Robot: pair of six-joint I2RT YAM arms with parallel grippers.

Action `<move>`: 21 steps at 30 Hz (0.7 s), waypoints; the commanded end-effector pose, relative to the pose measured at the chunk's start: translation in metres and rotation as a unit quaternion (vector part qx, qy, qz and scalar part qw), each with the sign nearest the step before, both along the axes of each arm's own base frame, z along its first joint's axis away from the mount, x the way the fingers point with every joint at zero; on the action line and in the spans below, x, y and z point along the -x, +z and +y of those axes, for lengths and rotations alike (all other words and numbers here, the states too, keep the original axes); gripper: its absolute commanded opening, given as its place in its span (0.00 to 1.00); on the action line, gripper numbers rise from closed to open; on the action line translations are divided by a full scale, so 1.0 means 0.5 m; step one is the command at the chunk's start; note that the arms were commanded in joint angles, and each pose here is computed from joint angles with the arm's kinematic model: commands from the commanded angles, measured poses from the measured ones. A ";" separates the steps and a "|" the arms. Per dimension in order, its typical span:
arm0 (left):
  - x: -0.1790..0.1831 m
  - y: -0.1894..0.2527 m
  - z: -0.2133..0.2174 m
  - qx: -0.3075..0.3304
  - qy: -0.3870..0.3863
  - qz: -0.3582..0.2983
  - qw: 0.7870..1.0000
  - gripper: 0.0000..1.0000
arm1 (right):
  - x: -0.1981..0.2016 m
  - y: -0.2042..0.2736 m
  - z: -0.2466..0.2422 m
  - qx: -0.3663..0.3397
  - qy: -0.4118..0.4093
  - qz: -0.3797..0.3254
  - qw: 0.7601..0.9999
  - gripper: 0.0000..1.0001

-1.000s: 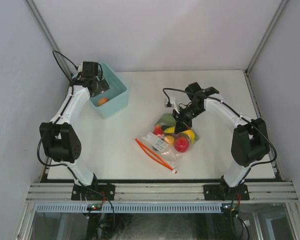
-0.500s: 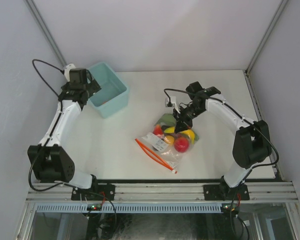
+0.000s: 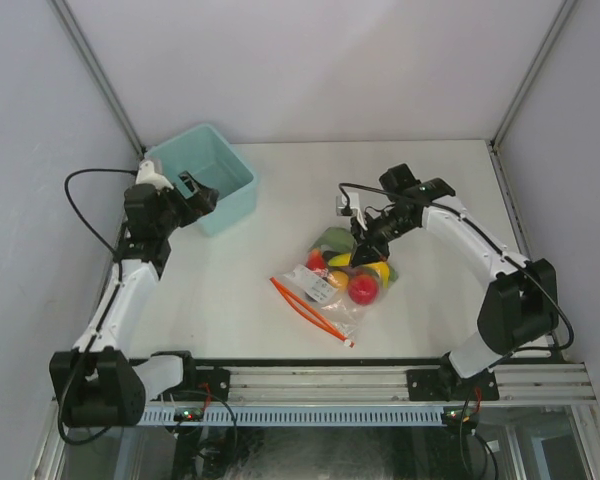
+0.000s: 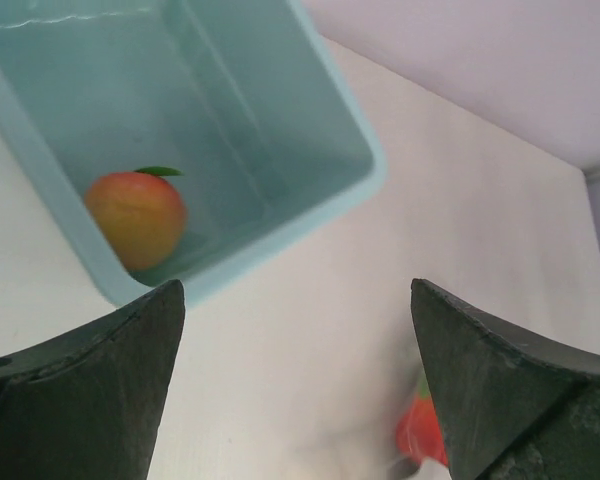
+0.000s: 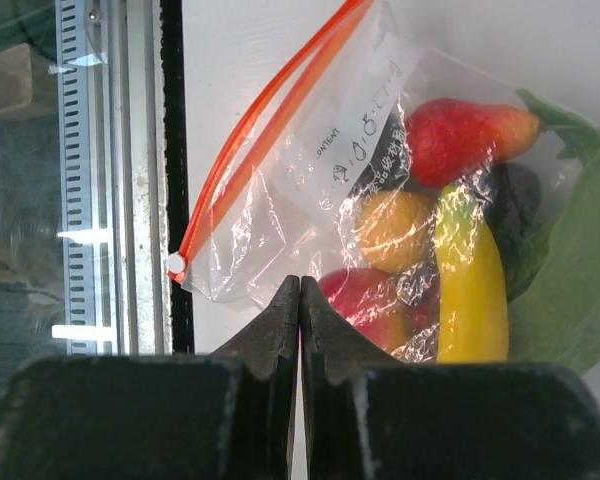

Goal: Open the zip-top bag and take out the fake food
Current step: Pick up the fake fruit from the zipper food storage bag.

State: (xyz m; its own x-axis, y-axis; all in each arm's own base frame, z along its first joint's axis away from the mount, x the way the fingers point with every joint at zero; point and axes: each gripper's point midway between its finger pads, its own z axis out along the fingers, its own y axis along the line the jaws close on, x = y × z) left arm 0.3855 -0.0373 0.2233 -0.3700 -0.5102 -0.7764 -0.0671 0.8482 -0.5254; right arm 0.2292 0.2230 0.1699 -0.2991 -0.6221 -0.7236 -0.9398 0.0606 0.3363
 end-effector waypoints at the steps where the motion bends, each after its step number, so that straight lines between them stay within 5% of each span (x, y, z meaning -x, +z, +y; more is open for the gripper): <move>1: 0.058 0.118 -0.073 -0.033 -0.084 -0.135 0.987 0.96 | 0.005 0.052 0.014 -0.054 0.018 -0.050 0.997 0.00; 12: 0.185 0.156 -0.147 0.053 -0.152 -0.265 0.951 1.00 | 0.020 0.080 0.017 -0.088 0.029 -0.084 0.992 0.00; 21: 0.221 0.107 -0.212 0.118 -0.231 -0.232 0.938 0.97 | 0.013 0.090 0.010 -0.092 0.022 -0.107 0.990 0.00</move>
